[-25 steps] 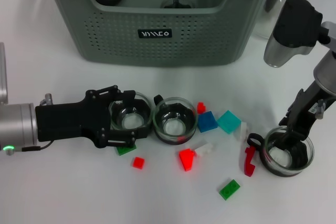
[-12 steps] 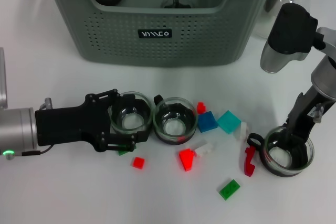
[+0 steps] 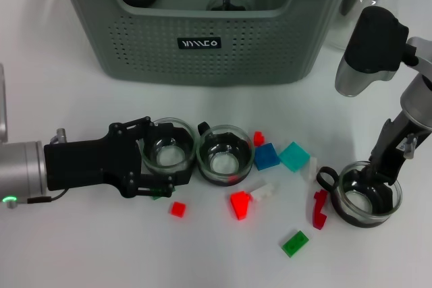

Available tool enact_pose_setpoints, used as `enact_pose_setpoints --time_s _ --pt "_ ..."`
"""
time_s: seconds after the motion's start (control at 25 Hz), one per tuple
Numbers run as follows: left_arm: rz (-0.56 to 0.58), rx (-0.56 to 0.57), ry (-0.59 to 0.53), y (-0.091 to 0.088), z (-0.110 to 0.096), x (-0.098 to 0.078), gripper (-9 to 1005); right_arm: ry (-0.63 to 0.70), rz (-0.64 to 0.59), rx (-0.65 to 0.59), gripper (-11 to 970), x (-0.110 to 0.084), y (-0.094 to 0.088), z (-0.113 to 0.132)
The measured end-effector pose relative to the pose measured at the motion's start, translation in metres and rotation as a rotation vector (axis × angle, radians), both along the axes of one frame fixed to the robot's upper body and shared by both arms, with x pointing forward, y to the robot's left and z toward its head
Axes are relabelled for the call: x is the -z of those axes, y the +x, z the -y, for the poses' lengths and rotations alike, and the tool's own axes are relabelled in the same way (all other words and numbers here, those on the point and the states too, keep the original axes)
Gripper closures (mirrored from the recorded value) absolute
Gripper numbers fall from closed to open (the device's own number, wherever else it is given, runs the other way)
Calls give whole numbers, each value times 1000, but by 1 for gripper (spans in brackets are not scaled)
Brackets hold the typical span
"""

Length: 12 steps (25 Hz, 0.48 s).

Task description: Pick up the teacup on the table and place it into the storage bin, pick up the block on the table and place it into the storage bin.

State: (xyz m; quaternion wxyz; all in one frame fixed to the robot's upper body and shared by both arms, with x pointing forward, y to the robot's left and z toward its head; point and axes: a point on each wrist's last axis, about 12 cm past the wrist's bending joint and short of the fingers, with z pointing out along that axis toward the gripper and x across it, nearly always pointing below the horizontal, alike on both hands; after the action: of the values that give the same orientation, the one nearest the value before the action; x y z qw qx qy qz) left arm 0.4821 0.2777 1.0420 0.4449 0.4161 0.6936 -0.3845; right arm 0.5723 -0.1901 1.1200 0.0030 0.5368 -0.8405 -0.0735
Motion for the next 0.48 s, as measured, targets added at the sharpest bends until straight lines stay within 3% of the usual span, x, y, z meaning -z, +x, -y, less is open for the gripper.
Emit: enact_pose_setpoints --time_s 0.2,0.48 --pt "0 -1 -1 -1 -1 0 62 13 7 11 909 -5 1 2" --pt "-3 -1 -2 -2 -1 1 61 114 25 16 908 -43 4 12"
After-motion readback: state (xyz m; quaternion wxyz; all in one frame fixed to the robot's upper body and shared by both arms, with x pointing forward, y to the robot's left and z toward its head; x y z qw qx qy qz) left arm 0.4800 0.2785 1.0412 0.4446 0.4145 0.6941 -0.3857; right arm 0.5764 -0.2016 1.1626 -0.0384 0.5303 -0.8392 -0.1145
